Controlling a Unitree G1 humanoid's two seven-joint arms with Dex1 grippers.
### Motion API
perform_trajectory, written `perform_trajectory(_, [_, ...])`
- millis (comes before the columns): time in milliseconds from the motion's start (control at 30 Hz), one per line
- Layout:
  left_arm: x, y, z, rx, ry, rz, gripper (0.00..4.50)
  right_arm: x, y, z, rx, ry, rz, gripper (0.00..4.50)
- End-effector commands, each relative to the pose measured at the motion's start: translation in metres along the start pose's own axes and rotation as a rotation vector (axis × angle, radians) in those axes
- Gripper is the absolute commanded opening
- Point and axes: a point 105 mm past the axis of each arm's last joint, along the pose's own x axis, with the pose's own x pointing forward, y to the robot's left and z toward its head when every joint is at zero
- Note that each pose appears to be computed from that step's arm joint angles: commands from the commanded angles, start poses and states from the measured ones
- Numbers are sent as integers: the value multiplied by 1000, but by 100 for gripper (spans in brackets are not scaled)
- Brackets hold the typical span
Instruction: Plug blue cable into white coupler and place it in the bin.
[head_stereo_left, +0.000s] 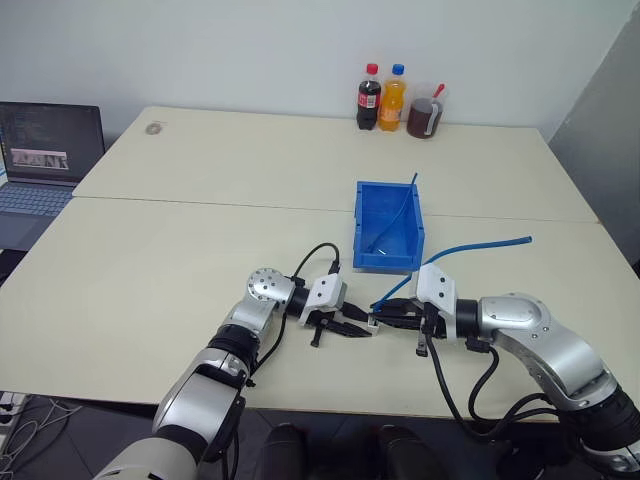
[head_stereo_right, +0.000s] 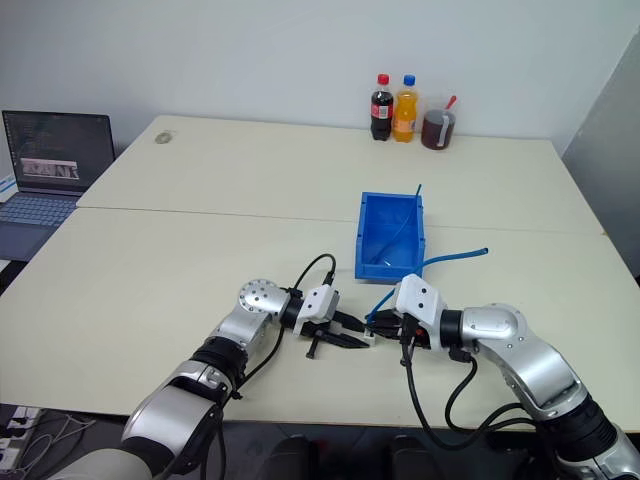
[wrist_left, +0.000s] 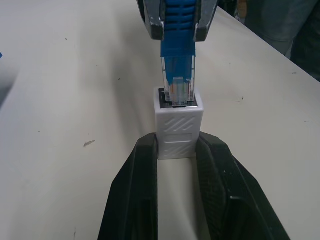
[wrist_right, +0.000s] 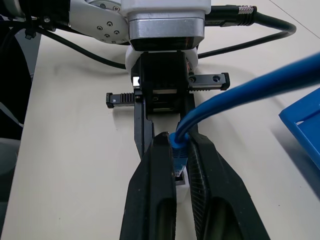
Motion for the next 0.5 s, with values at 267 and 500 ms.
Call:
perform_trajectory(267, [2, -8, -6, -31, 1, -11, 76, -7, -2, -3, -14, 29, -5, 11])
perform_trajectory(500, [0, -8, -5, -29, 1, -5, 76, 3, 2, -14, -28, 62, -16, 11])
